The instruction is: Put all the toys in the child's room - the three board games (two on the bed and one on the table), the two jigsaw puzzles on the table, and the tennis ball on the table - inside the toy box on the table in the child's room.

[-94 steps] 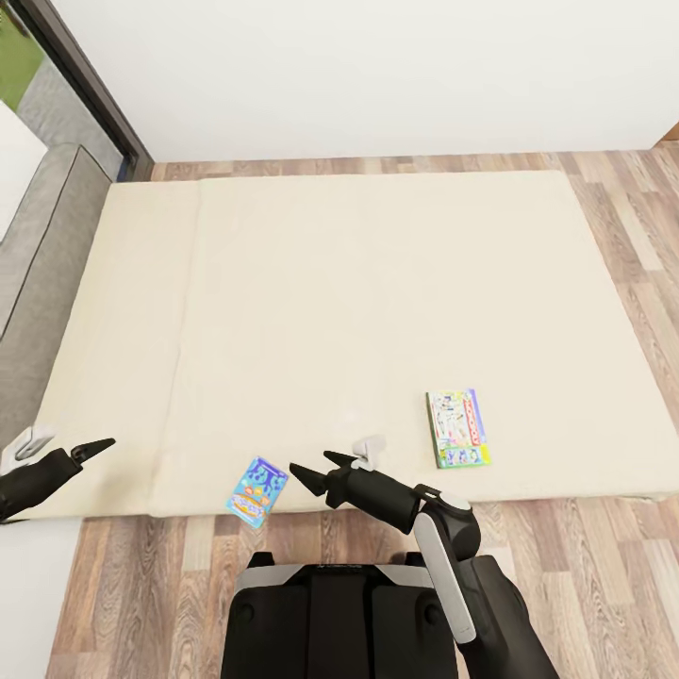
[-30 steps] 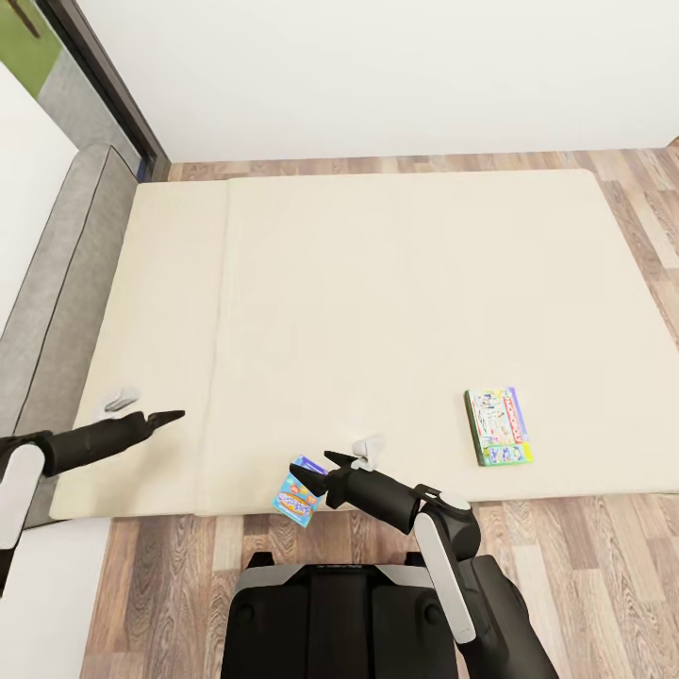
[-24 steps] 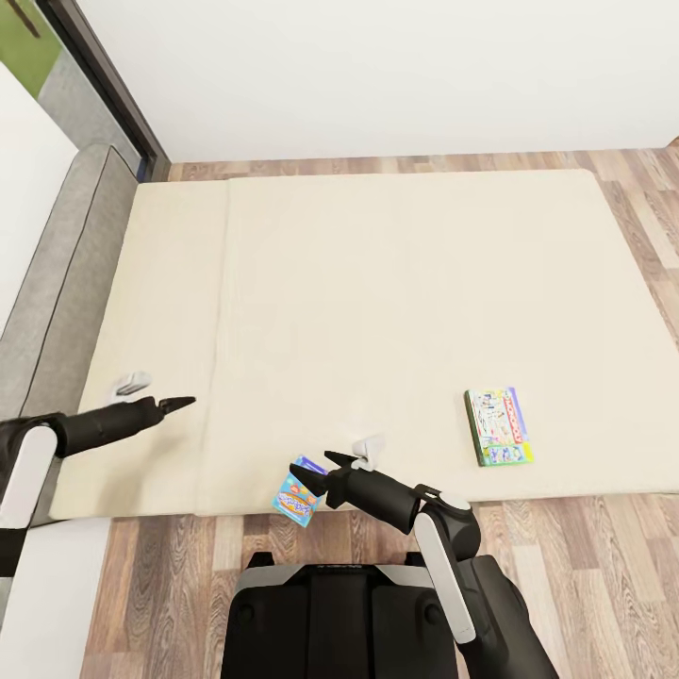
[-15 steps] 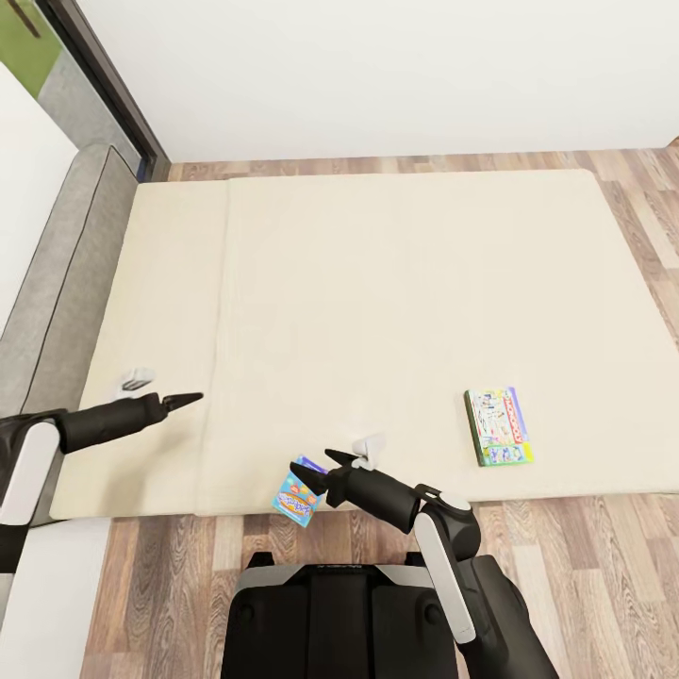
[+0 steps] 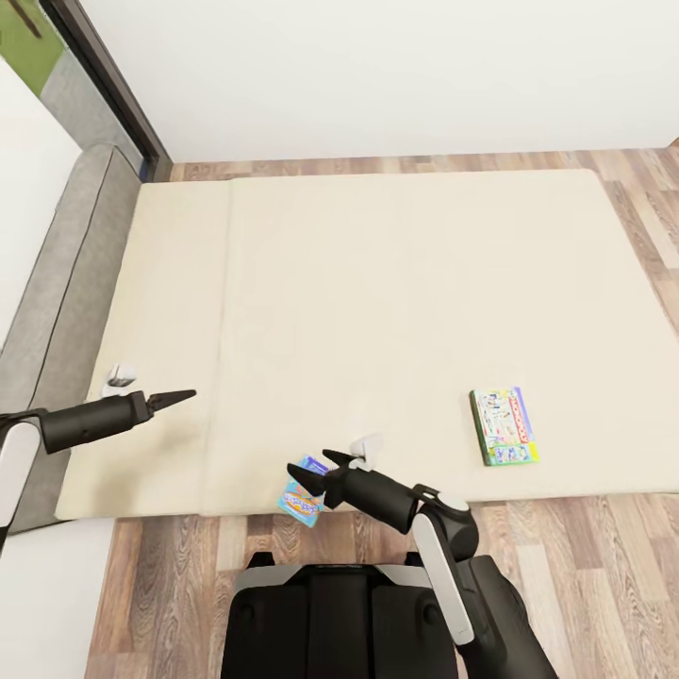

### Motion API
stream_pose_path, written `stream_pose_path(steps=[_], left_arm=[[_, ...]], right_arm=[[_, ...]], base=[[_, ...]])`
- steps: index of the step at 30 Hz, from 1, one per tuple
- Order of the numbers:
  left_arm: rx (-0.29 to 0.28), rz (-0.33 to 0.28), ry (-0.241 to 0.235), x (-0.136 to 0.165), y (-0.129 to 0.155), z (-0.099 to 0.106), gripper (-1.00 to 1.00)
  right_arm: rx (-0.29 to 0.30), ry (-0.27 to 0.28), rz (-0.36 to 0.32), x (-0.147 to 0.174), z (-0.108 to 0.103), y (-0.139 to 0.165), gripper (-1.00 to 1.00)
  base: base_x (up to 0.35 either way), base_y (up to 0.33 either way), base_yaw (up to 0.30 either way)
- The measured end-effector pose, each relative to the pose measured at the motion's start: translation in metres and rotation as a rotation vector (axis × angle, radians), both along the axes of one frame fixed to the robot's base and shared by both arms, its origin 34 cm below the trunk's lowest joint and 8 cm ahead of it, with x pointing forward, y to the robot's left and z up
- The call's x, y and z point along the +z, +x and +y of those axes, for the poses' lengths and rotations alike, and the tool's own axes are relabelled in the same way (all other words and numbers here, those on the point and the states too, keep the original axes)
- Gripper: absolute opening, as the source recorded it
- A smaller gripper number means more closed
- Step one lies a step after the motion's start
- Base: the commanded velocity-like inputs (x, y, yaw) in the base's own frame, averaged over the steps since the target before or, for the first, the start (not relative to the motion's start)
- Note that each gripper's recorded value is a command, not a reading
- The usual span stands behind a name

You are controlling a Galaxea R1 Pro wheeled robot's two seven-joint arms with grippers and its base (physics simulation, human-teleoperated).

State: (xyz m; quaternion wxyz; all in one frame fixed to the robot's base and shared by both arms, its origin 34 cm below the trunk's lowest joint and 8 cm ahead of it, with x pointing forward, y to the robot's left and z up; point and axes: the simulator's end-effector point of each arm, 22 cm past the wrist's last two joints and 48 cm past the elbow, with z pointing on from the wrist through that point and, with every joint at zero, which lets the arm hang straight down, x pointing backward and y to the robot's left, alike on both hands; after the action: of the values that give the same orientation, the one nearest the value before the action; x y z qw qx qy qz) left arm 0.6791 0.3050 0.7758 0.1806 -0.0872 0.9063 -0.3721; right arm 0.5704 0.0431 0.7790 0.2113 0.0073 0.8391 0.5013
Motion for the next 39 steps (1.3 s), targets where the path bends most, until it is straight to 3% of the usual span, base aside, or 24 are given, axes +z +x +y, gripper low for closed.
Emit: stream_pose_path(steps=[24, 39], left_arm=[[0.012, -0.005, 0.003, 0.002, 0.001, 0.005, 1.00], [0.025, -0.013, 0.003, 0.005, 0.004, 0.012, 1.00]], right_arm=[[0.025, 0.012, -0.005, 0.005, 0.010, -0.005, 1.00], [0.024, 0.013, -0.007, 0.005, 0.010, -0.004, 1.00]], base=[[0.000, 0.090, 0.000], [0.000, 0.208, 0.000]])
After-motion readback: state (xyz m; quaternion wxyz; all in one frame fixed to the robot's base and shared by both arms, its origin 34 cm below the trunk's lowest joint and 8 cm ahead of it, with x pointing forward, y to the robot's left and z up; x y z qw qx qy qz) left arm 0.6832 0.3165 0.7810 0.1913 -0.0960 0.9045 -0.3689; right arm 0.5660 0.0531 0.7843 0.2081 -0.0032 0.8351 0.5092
